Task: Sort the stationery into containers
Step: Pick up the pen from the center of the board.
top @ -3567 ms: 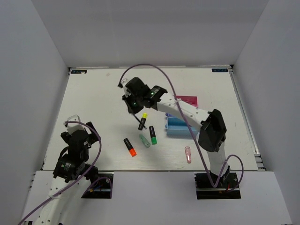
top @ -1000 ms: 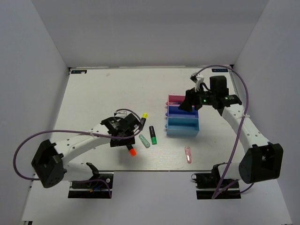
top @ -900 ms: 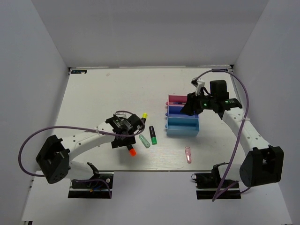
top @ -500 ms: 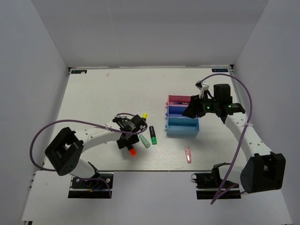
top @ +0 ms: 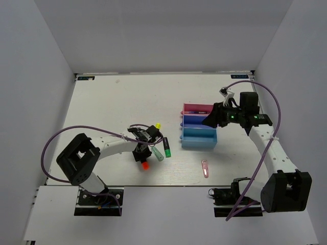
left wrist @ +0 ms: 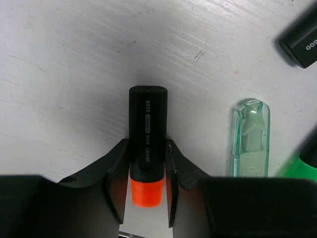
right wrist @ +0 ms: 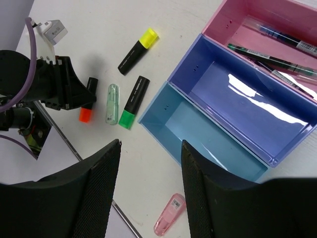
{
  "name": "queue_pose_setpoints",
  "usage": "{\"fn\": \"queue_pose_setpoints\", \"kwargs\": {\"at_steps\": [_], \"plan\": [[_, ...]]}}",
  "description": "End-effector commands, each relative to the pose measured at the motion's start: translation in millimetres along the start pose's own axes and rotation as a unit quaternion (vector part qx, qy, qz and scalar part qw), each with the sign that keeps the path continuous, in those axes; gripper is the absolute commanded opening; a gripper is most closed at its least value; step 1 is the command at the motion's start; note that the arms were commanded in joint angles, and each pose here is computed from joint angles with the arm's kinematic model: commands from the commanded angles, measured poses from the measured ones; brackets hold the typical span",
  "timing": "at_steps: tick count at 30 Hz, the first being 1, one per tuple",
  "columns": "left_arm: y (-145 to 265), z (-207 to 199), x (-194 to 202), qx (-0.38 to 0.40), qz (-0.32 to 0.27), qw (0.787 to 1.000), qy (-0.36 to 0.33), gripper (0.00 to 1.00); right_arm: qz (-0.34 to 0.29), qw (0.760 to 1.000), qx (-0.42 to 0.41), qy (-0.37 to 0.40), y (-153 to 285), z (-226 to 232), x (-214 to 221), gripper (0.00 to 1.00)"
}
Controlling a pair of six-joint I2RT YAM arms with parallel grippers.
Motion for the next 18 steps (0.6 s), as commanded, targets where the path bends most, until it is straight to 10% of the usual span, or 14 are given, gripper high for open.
{"fn": "queue_pose_setpoints", "kwargs": {"at_steps": [1, 8, 14, 18], "plan": [[-13, 3, 16, -0.014, 0.035, 0.999, -0.003, 0.05, -0.016, 1.000, -0.023, 0.004, 7, 6, -2, 0.56], [58, -14, -29, 0.041, -0.084, 0.984, -0.154, 0.01, -0.010, 0.998, -0.062, 0.013, 12, 6, 0, 0.86], [113, -49, -76, 0.156, -0.205, 0.921, -0.293, 0.01, 0.011, 0.985, -0.160, 0.056, 17, 14, 5, 0.00], [125, -86, -99, 0.293, -0.321, 0.793, -0.426, 0.01, 0.011, 0.981, -0.180, 0.075, 19, 12, 5, 0.00]]}}
Point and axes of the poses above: each gripper's point midway between its finger pads, its own y axis back along the fingers, its own z axis along the line the jaws close on, x = y × z, the point moved 9 cm from there along y, back along the fingers, and after that the axes turned 15 degrees about -y, right-handed, at the moved point
